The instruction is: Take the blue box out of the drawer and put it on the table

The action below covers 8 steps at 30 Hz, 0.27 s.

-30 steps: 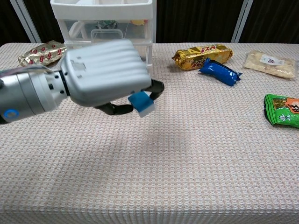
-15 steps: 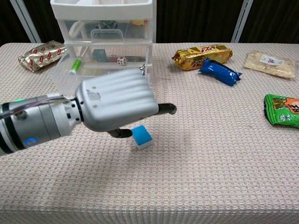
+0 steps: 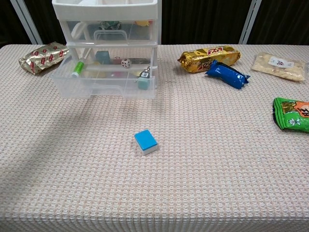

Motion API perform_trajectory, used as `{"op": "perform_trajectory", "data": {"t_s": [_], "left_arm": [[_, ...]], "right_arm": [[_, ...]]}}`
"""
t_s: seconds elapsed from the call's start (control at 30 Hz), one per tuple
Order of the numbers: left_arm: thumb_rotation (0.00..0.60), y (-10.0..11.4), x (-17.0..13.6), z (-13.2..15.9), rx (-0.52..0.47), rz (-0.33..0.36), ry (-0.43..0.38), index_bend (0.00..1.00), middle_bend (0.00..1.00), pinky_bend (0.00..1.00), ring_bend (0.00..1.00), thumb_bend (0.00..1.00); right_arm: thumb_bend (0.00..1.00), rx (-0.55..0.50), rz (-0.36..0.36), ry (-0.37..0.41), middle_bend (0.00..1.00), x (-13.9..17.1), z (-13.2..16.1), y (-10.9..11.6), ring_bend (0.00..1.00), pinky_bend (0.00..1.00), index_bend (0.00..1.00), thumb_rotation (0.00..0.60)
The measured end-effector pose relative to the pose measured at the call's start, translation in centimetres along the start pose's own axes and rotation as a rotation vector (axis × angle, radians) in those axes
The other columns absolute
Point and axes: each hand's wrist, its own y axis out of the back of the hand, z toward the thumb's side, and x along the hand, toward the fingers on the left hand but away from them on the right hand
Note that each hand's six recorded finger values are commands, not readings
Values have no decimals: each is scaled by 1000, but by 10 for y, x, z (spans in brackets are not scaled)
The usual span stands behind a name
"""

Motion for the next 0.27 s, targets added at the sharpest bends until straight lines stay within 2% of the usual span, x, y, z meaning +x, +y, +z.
{"op": "perform_trajectory", "data": {"t_s": [0.07,0.1,0.17,0.27], "left_arm": [[600,0,-19,-44,18,-51,110,225,325,360,328,62],[600,0,-29,-61,28,-78,151,218,309,327,311,61],[600,-2,-53,-92,52,-141,226,215,302,308,306,61],[600,-7,-84,-108,44,-200,268,215,302,306,305,61]], "right_arm": [[176,0,0,14,0,-1,2,0,0,0,0,600],[176,0,2,22,0,-2,4,-1,0,0,0,600],[176,1,5,28,0,-4,6,-3,0,0,0,600],[176,-4,12,39,0,-6,11,-6,0,0,0,600]]}}
